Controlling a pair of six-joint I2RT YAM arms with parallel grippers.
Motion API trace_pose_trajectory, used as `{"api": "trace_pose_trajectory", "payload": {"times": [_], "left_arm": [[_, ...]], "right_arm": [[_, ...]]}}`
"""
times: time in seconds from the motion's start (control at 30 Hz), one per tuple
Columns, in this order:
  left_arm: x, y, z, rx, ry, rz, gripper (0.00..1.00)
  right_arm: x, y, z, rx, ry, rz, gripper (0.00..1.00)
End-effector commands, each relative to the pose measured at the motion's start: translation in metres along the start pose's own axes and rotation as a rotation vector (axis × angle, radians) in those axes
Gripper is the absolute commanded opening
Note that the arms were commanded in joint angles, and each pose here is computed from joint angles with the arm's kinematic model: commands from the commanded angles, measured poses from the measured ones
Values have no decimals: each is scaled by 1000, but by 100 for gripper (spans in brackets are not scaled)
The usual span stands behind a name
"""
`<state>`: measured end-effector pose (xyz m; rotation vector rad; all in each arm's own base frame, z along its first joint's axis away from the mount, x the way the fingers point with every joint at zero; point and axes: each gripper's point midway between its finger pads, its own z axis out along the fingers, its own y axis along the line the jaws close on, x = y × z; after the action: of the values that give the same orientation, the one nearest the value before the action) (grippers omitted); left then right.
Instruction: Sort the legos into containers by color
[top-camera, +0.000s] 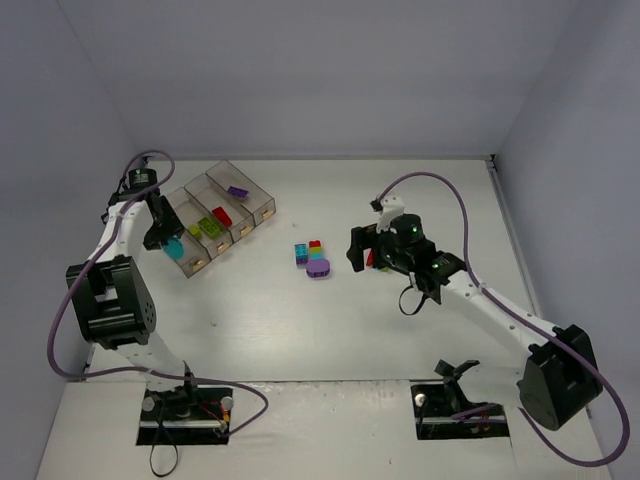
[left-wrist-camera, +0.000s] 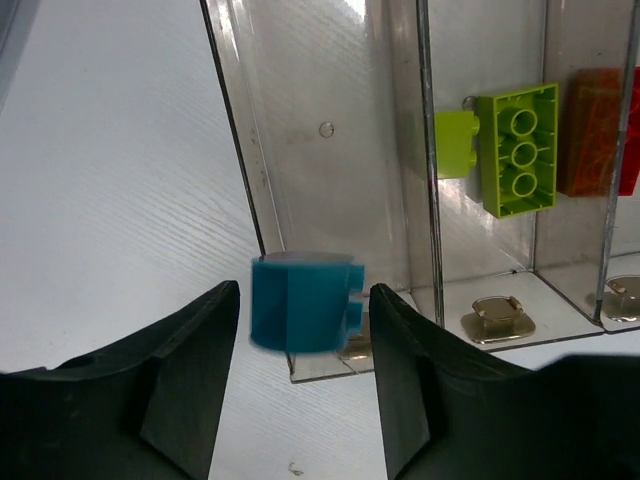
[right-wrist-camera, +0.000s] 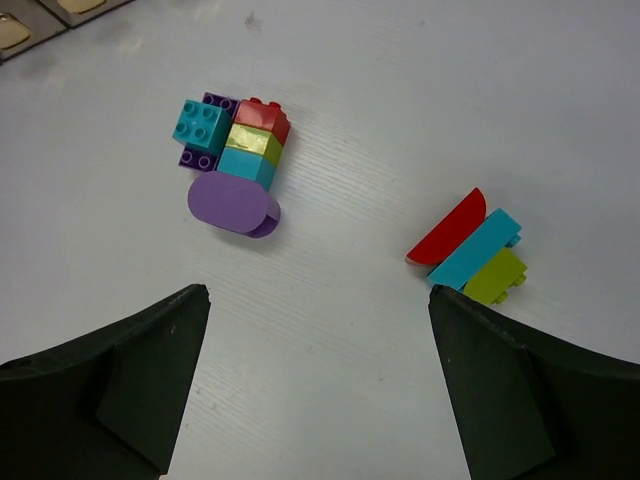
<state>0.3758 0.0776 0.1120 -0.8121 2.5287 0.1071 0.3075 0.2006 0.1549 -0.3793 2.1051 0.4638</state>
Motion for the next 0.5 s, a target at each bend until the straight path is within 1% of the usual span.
{"api": "trace_pose_trajectory", "payload": {"times": [0.0,0.03,0.07,0.17,0.23,0.27,0.37,0.47], "left_arm": [[-41,-8,-25,42,-133,-11,49],[-42,-10,-28,53,-136,-13,53],[-43,-12,-31,63,-142,-14,59],[-45,-16,-43,95,-162,-18,68],[-46,-16,-50,108,-173,-20,70],[-46,-17,-54,115,-175,-20,70],[-41,-22,-68,156,-173,-29,70],[-34,-32,-94,218,-196,-19,70]], "right_arm": [[-19,10,10,-20,-35,26,88],[-14,10,17,-18,-11,37,88],[-17,13,21,-22,-9,39,88],[-11,18,38,-19,31,58,88],[-1,23,50,-17,69,65,88],[-5,28,54,-20,68,73,88],[9,40,69,-7,113,79,88],[19,54,84,16,147,95,88]]}}
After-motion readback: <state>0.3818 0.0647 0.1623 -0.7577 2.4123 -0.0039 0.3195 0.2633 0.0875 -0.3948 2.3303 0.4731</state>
